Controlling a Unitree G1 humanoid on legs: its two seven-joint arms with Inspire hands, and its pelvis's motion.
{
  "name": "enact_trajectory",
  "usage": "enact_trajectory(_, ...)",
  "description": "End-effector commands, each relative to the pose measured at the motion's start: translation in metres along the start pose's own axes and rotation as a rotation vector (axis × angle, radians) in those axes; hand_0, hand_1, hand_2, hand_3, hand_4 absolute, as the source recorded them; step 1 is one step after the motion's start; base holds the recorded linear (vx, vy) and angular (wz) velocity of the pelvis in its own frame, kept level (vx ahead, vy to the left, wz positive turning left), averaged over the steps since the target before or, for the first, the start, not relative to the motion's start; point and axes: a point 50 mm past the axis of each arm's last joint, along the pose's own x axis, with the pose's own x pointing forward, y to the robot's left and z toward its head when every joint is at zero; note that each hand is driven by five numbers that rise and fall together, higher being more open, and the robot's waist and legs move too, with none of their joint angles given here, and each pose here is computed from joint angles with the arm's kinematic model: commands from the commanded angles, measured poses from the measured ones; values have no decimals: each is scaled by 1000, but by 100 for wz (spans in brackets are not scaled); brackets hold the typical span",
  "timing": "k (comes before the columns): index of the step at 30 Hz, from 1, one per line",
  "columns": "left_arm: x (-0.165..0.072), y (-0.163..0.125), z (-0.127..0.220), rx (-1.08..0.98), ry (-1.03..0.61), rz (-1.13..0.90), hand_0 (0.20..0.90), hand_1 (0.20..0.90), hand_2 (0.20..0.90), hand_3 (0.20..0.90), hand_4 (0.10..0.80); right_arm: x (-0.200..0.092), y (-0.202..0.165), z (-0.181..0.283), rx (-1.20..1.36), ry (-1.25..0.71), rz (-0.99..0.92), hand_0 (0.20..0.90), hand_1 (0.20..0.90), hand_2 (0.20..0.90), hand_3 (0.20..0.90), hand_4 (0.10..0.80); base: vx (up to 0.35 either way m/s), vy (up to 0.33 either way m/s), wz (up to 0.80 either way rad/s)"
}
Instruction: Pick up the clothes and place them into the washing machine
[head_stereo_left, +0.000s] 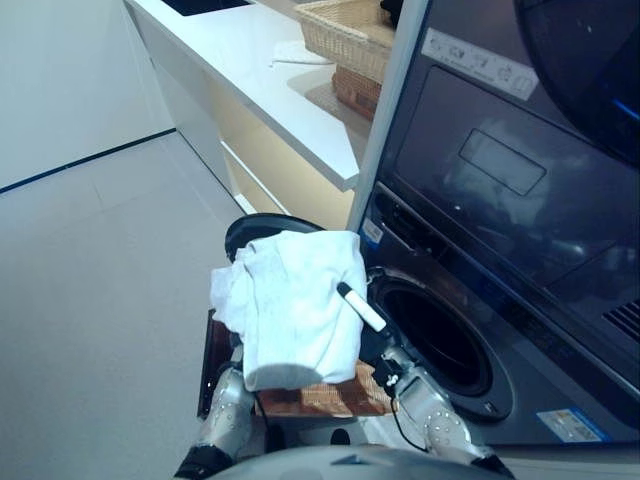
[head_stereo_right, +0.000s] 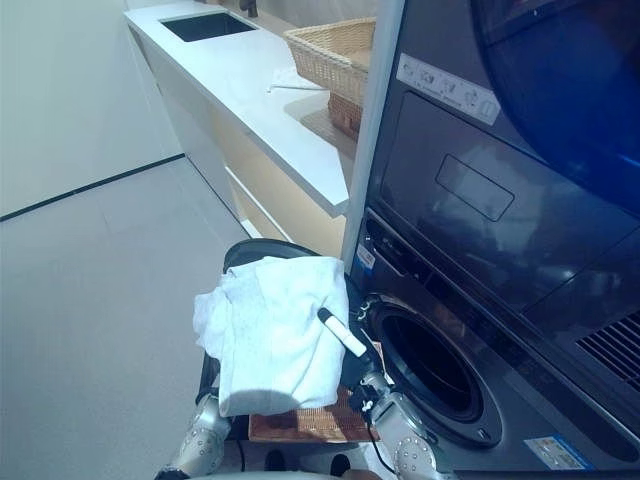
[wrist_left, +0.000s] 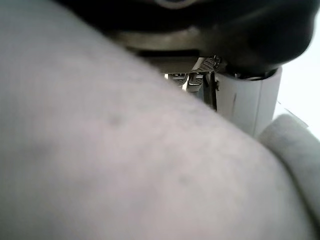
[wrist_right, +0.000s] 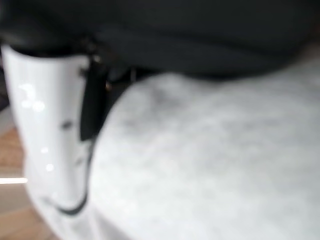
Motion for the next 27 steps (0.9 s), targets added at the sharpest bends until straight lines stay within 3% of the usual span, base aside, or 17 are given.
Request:
enact_trajectory(1, 11, -53, 21, 61, -97, -302, 900, 900, 900, 900, 800, 24, 36, 26, 27, -162, 191, 200, 200, 200, 200, 300, 0, 0, 0)
enact_trajectory(8, 10, -43, 33, 153, -133, -276, 900, 900, 900, 900, 800, 19, 19, 17, 77, -165, 115, 200, 200, 200, 200, 300, 3, 0, -2)
enact_trajectory(23, 9, -44, 30, 64, -139, -267, 900, 900, 900, 900, 800, 20, 22, 16, 72, -153, 134, 200, 200, 200, 200, 300, 0, 0, 0)
enact_trajectory(24, 9, -43, 29, 62, -138, -263, 796, 796, 796, 796, 725, 20, 22, 16, 73, -154, 132, 200, 200, 200, 200, 300, 0, 0, 0)
enact_trajectory(25, 9, -42, 29, 58, -137, -263, 247, 247, 247, 247, 333, 20, 22, 16, 76, -153, 130, 200, 200, 200, 200, 300, 0, 0, 0)
enact_trajectory(26, 9, -42, 29, 54, -138, -265, 200, 200, 200, 200, 300, 20, 22, 15, 78, -154, 129, 200, 200, 200, 200, 300, 0, 0, 0)
enact_trajectory(27, 9, -42, 29, 54, -138, -265, 200, 200, 200, 200, 300, 20, 22, 15, 78, -154, 129, 200, 200, 200, 200, 300, 0, 0, 0)
